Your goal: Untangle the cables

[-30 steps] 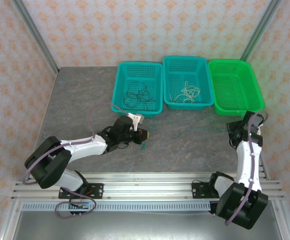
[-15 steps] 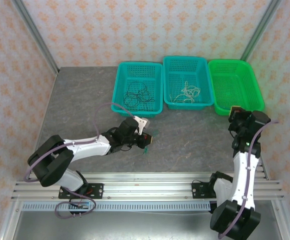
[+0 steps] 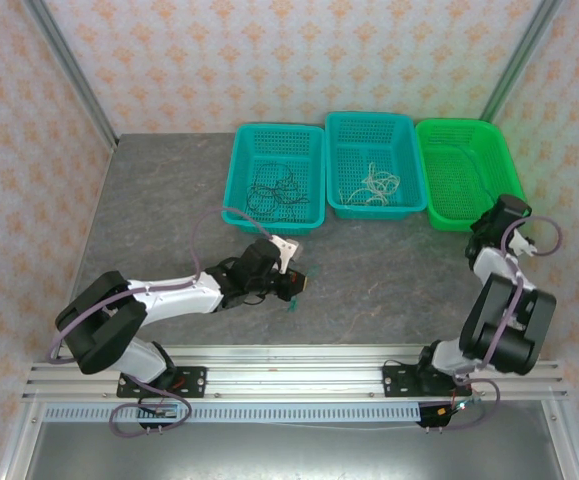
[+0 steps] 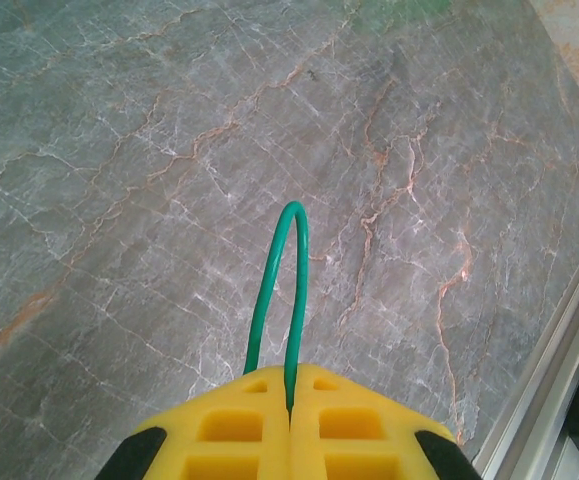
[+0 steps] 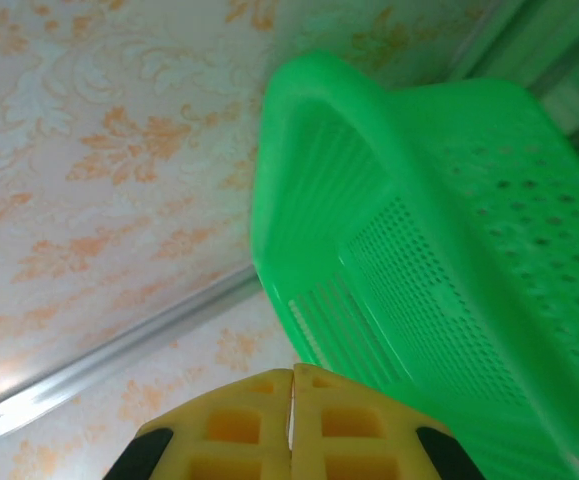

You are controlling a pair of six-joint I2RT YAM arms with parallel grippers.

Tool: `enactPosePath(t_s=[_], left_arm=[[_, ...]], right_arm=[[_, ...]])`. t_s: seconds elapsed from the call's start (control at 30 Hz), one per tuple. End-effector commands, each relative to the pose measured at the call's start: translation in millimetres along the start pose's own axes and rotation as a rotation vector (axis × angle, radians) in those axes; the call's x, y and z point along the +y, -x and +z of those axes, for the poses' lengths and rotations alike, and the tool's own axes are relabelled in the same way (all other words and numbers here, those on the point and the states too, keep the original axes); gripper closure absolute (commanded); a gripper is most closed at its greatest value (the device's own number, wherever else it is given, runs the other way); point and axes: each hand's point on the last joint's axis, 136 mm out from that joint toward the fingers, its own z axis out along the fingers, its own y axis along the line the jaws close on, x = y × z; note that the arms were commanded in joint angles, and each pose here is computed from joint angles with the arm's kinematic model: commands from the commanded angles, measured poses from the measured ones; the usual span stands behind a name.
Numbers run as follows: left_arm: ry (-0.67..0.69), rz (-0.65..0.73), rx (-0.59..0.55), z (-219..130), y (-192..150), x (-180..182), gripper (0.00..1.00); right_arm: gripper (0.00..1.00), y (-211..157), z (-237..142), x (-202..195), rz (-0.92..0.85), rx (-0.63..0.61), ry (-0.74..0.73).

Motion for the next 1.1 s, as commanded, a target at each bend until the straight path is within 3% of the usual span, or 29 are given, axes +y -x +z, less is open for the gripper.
enactPosePath(t_s=[0.0,0.13,0.17,0.23,0.3,0.43,0.6,0.73,0.8,0.9,0.97,1.07], left_arm=[[0.004,0.022,-0.059,-9.5,15.3,-9.1,1.0],[0.012,0.016,-0.062,-12.0,11.8,-7.2,1.0],[0.014,0.018,-0.061,-12.4,11.5,-7.2,1.0],[0.021,0.02,-0.061,-13.2,11.0,-5.8,1.0],[0.027,0.022,-0.065,-14.3,12.1,-5.4,1.0],[0.031,0.027,-0.068,-18.2,15.1,-7.4,1.0],[0.041,0.055,-0.07,-25.3,21.4,-12.6,1.0],[0.043,0.047,-0.107,-29.5,36.1,-17.9,1.0],[0.065,0.022,-0.136,-32.2,46.8,-18.1,1.0],[0.091,-0.026,-0.195,-38.4,65.0,-18.9,1.0],[0.118,-0.061,-0.227,-42.8,75.7,-16.6,1.0],[0.159,-0.155,-0.241,-49.2,89.8,-10.7,1.0]], right_arm=[[1.0,-0.6,13.3,43.9,0.004,-0.065,0.123],[1.0,1.5,36.3,44.8,-0.142,-0.132,0.065],[0.92,-0.8,42.3,43.3,-0.161,-0.127,0.049],[0.55,-17.2,58.6,44.5,-0.216,-0.054,0.053],[0.28,-32.5,67.6,43.8,-0.232,0.021,0.043],[0.1,-47.5,56.4,54.8,-0.331,0.089,0.057],[0.05,-45.1,11.4,65.3,-0.501,0.092,0.075],[0.05,-51.8,-33.8,54.6,-0.583,0.2,0.128],[0.07,-69.5,-64.3,37.3,-0.656,0.353,0.14],[0.22,-108.6,-126.1,7.9,-0.817,0.626,0.209],[0.29,-119.9,-165.8,-17.7,-0.922,0.733,0.229],[0.3,-126.6,-223.3,-55.1,-1.104,0.878,0.276]])
